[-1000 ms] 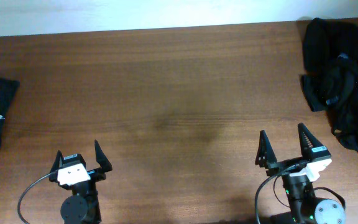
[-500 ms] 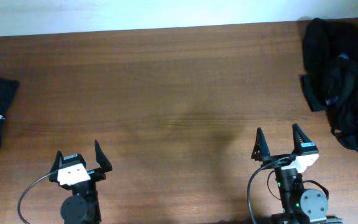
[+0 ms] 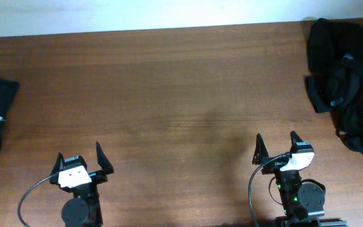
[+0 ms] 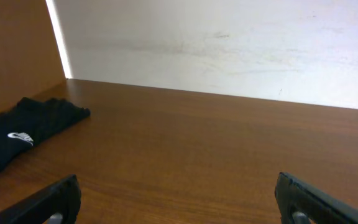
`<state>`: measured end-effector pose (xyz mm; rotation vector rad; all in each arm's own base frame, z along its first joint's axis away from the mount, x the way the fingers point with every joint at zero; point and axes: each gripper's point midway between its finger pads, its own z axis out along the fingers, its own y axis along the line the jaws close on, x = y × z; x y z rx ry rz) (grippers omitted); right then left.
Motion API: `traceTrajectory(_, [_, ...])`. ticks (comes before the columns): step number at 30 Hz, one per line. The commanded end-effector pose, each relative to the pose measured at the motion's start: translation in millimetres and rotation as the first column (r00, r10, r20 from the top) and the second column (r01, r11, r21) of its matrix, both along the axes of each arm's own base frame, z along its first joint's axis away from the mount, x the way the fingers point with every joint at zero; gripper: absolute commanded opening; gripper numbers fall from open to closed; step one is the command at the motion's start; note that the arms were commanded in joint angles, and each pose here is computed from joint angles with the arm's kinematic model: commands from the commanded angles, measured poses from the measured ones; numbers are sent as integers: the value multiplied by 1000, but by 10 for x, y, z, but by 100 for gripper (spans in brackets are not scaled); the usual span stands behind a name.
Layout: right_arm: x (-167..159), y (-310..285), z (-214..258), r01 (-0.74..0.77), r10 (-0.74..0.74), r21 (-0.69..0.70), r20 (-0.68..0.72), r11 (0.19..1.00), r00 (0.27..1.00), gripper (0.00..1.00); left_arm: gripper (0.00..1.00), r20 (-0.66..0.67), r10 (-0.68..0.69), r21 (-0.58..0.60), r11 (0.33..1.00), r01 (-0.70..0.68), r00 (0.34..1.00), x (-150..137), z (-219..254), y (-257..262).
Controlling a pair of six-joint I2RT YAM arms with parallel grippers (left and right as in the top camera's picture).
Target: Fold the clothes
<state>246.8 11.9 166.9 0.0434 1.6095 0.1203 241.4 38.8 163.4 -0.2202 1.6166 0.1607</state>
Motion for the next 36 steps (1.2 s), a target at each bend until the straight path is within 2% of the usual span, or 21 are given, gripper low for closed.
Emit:
traceTrajectory(1, [-9, -55, -117, 20, -20, -5, -42, 1000, 999, 99, 99, 7, 5, -6, 1000, -5, 1000, -2, -6, 4])
traceTrajectory(4, [-9, -43, -110, 9, -11, -52, -37, 999, 999, 99, 100, 7, 5, -6, 1000, -5, 1000, -2, -6, 4])
traceTrajectory(36, [-8, -46, -110, 11, -12, -53, -37, 999, 999, 99, 99, 7, 5, -6, 1000, -5, 1000, -2, -6, 4])
